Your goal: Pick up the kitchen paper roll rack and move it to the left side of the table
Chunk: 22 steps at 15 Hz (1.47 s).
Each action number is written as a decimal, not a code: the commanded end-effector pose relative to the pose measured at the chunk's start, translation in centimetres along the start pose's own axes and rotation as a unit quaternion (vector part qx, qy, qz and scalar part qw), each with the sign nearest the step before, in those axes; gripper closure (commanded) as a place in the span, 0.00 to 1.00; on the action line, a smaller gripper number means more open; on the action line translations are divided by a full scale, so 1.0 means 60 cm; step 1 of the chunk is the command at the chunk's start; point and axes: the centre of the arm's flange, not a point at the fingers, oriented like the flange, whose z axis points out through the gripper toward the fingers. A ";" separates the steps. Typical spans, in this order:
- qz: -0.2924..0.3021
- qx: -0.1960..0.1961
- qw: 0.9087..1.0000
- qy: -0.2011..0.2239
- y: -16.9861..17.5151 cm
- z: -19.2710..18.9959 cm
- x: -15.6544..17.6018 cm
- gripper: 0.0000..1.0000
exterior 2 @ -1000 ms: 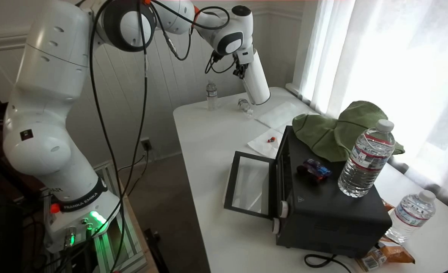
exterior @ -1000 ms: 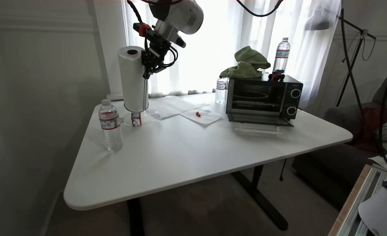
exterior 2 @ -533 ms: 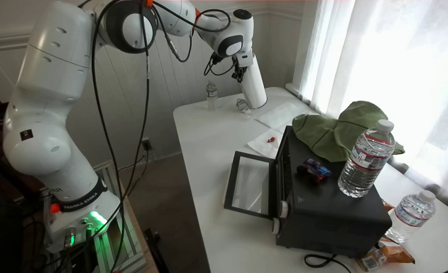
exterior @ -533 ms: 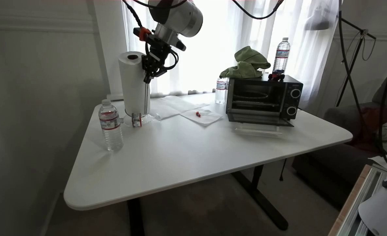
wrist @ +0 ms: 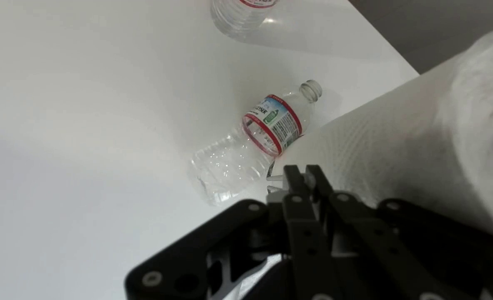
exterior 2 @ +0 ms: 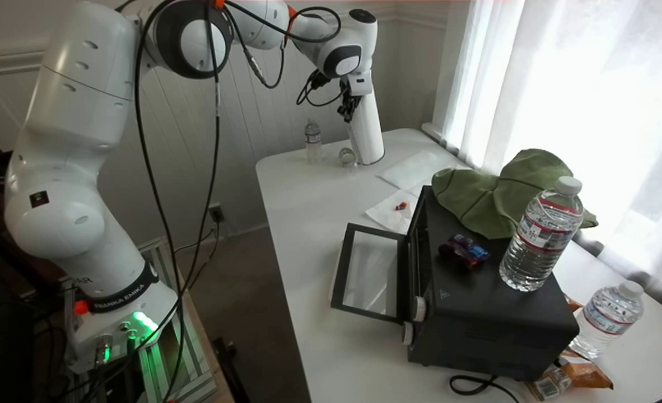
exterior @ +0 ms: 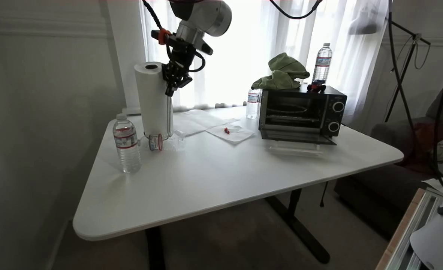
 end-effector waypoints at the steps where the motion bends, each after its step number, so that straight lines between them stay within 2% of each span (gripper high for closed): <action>1: 0.014 -0.014 1.000 -0.017 -0.018 -0.016 -0.008 0.98; 8: 0.022 -0.043 0.998 -0.031 -0.010 -0.007 -0.007 0.98; 16: 0.021 -0.044 0.998 -0.033 -0.009 0.015 0.001 0.98; 17: 0.021 -0.044 0.998 -0.033 -0.009 0.016 0.001 0.77; 18: 0.021 -0.043 0.998 -0.034 -0.010 0.015 0.000 0.66; 22: 0.019 -0.029 0.999 -0.033 -0.018 0.001 0.000 0.41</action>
